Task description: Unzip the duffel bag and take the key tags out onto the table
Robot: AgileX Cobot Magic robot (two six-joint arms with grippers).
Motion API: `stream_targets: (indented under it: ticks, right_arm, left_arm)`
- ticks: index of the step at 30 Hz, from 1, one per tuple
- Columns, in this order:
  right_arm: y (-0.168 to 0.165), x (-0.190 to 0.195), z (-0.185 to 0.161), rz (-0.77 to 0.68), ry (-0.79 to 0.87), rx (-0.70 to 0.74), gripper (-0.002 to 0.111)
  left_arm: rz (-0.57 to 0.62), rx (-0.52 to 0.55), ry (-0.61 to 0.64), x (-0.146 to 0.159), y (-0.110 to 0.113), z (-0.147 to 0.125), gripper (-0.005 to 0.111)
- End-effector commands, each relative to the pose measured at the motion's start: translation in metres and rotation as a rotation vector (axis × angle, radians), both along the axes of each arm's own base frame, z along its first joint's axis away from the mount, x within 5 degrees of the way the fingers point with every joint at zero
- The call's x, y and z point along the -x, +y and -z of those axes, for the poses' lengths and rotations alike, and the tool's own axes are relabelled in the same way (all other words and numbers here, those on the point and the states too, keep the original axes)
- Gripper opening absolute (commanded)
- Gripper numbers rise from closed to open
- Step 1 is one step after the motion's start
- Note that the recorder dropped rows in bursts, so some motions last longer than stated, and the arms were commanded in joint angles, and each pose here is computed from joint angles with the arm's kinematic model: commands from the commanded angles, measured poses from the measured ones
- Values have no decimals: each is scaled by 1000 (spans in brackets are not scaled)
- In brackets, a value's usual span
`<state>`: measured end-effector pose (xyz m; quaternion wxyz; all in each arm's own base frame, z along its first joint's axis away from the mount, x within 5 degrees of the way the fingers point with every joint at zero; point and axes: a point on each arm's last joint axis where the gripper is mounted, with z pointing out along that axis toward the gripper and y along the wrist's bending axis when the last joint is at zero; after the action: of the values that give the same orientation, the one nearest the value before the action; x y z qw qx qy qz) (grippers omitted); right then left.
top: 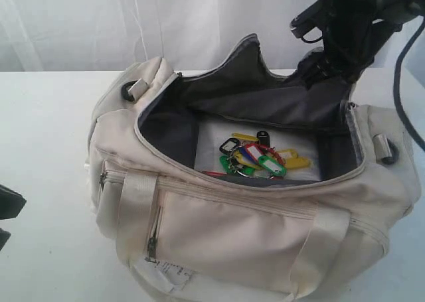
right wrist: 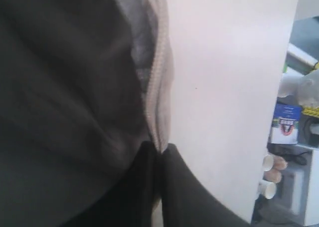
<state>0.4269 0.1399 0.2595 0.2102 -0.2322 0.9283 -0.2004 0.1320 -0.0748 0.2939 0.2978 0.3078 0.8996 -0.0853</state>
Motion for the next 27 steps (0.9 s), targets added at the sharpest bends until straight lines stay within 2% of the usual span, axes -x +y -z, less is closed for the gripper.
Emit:
stream_targets:
  ticks: [1,5,8,11,13,17,19,23,24,27]
  right_arm:
    - [-20,-4,1,69,25,-81,0]
    - [-31,-7,3,95,40,-120,5]
    - [-37,-7,3,101,62,-106,22]
    - [-41,-6,3,115,75,-95,47]
    - [-42,-5,3,119,82,-83,53]
    - [-41,-1,-8,116,59,-99,45]
    - [-37,3,-25,93,1,-132,38]
    - [-19,16,-63,26,-118,-309,29]
    - [-9,20,-70,0,-130,-390,26]
    - [17,34,-76,-183,-64,-471,16]
  left_arm:
    - [-8,12,20,3,1,2,0]
    - [-8,12,20,3,1,2,0]
    - [-8,16,22,3,0,2,0]
    - [-8,16,22,3,0,2,0]
    - [-8,18,23,3,0,2,0]
    - [-9,27,28,3,-1,1,0]
    - [-9,30,29,3,-1,1,0]
    - [-9,32,33,3,-1,2,0]
    - [-9,32,33,3,-1,2,0]
    - [-8,33,33,4,-1,2,0]
